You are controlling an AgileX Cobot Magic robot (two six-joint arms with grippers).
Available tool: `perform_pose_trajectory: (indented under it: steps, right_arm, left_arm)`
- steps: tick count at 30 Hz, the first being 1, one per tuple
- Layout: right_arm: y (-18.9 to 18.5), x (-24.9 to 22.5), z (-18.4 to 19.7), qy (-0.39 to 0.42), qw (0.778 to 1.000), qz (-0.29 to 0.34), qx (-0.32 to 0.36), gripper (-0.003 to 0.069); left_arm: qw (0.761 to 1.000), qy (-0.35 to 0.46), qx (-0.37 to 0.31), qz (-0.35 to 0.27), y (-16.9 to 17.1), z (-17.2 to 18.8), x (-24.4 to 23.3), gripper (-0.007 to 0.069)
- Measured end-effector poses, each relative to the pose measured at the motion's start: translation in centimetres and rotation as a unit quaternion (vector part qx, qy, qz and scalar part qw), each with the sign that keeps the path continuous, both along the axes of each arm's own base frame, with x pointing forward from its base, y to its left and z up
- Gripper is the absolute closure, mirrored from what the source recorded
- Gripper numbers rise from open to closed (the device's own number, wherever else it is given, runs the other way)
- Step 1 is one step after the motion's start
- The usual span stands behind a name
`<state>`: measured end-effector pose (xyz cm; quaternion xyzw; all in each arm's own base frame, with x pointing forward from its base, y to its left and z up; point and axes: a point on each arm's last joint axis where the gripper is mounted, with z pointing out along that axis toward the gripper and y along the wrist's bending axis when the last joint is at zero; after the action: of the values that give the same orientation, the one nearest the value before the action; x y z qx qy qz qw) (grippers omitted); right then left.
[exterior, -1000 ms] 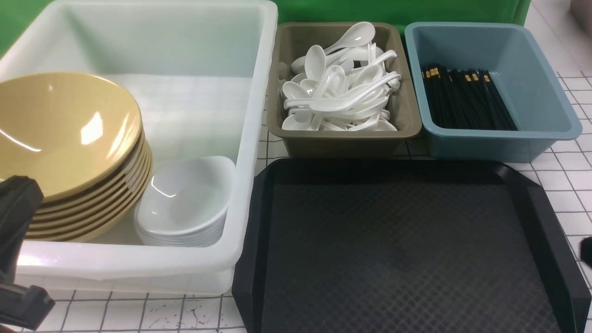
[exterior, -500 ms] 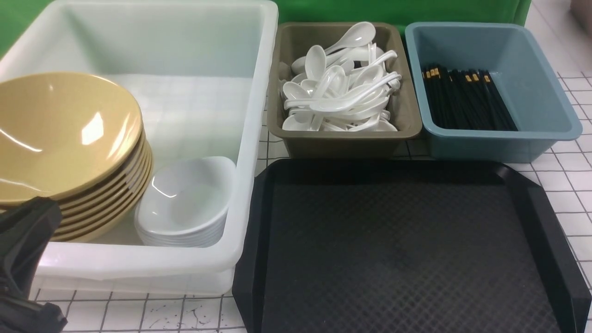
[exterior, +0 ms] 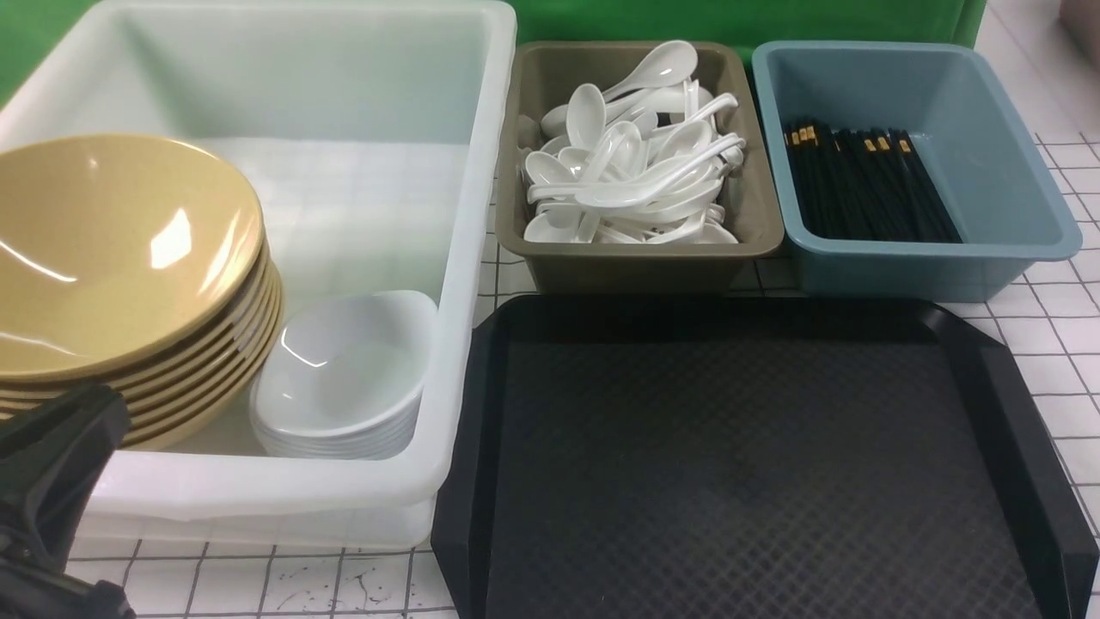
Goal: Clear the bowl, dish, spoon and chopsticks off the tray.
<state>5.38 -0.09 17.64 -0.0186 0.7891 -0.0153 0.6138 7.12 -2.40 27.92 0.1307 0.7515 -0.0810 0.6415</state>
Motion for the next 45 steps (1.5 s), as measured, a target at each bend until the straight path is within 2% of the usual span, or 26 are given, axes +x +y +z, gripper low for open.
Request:
perform_pose_trajectory:
  steps: [14,17,20,24,27,37,45]
  right_arm:
    - [0.0,0.0,0.0,0.000,1.000,0.000,0.001,0.0604]
    - [0.0,0.0,0.0,0.000,1.000,0.000,0.001,0.0601]
    - [0.0,0.0,0.0,0.000,1.000,0.000,0.001,0.0597]
    - [0.0,0.0,0.0,0.000,1.000,0.000,0.001,0.0592]
    - [0.0,0.0,0.0,0.000,1.000,0.000,0.001,0.0588]
    - [0.0,0.0,0.0,0.000,1.000,0.000,0.001,0.0580]
    - [0.0,0.0,0.0,0.000,1.000,0.000,0.001,0.0569]
  left_arm:
    - [1.000,0.011,0.011,-0.004,0.0,-1.2,-0.5,0.0631]
    - [0.999,-0.017,0.032,0.024,0.7,-2.5,-1.6,0.0631]
    - [0.997,-0.029,-0.001,0.067,1.3,-4.1,-2.4,0.0631]
    - [0.990,0.015,-0.037,0.138,2.2,-7.4,-2.1,0.0631]
    - [0.984,0.054,-0.052,0.161,2.5,-9.7,-1.9,0.0631]
    - [0.988,0.056,-0.020,0.144,2.3,-10.3,-1.8,0.0631]
    - [0.988,0.055,-0.021,0.142,2.3,-10.3,-1.8,0.0631]
